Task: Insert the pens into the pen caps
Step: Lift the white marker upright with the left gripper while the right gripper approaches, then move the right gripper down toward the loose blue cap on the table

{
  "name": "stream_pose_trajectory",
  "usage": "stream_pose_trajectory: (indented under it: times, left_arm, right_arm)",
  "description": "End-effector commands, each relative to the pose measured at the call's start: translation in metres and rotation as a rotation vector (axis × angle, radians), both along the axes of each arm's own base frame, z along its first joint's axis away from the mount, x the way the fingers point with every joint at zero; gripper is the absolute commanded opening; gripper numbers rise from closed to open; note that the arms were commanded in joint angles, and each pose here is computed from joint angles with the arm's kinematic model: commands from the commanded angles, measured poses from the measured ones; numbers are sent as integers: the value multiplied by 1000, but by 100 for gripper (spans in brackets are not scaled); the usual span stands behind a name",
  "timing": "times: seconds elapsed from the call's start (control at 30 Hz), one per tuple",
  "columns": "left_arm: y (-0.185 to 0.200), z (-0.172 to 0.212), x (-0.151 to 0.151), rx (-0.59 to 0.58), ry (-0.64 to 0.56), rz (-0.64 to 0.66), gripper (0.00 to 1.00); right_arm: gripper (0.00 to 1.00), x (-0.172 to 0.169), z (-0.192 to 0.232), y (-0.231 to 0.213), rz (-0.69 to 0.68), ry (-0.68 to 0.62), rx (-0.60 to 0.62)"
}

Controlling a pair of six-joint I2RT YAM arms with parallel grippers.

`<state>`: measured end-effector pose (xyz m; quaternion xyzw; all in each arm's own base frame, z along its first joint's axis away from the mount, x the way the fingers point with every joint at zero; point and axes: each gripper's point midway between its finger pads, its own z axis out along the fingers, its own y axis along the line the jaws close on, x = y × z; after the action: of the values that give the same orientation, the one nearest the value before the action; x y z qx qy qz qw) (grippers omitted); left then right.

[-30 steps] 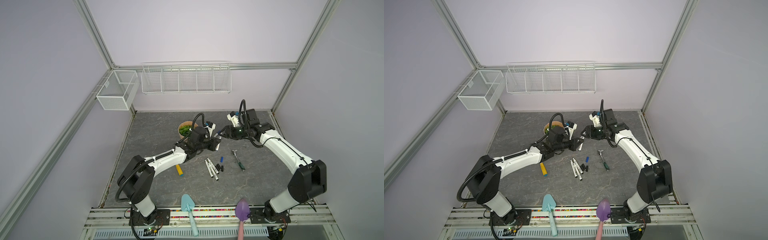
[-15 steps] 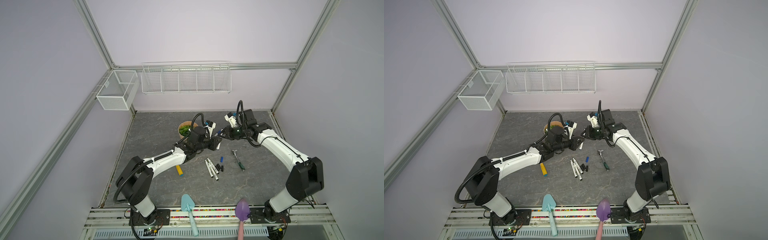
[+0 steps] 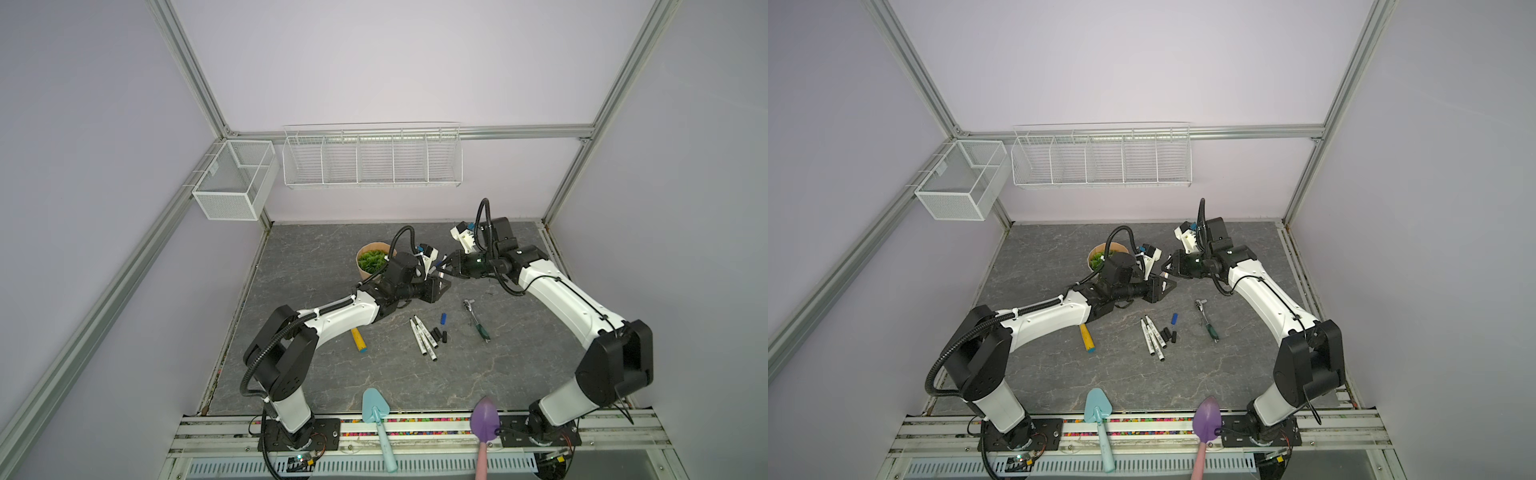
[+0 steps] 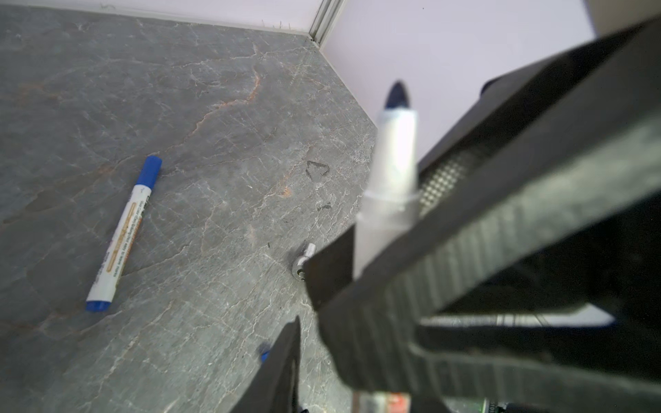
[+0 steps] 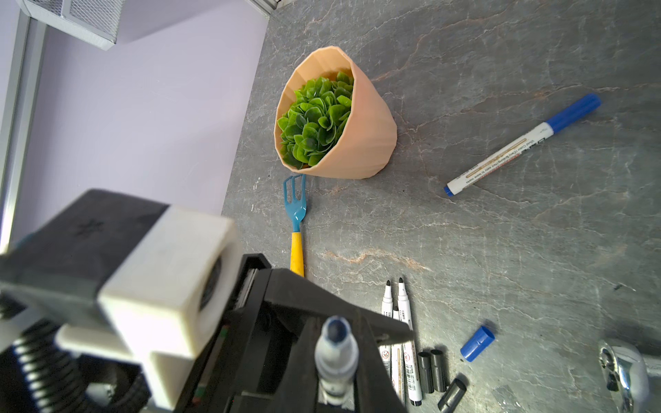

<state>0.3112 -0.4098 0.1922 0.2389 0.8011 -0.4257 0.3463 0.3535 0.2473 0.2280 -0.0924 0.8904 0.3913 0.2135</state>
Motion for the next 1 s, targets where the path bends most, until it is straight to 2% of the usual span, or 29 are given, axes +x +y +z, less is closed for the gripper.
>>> stream_pose_trajectory:
  times: [0.0,0.1,0.2,0.27,0.3,0.4,0.5,0.63,0.83,0.97]
  left_arm:
    - [-7,18,3,-40,-25,-19,30]
    - [-7,24,1,-51,-33,-29,24]
    - [-6,25,-2,-52,-36,-42,3]
    - [-3,23,-2,-49,-28,-33,0]
    - [-1,22,-1,-52,-21,-27,0]
    - [16,12,12,-48,13,66,0]
    - [45,-8,32,-5,43,227,0]
    - [71,-18,43,49,18,357,0]
    - [83,-24,43,95,17,400,0]
    - [86,-29,40,102,27,401,0]
  right_arm:
    - [9,-7,9,-1,15,-17,10]
    - [9,-8,5,-1,17,-9,2]
    - [9,-9,3,-2,16,-6,-4]
    - [12,-10,1,-3,14,-5,-11]
    - [18,-11,0,-5,12,-5,-19]
    - [46,-16,-8,-17,-18,-16,-75]
    - [55,-26,-27,-36,-52,-1,-178]
    - [55,-47,-73,-49,-38,100,-285]
    - [52,-71,-132,-50,65,196,-482]
    - [50,-80,-156,-41,136,242,-541]
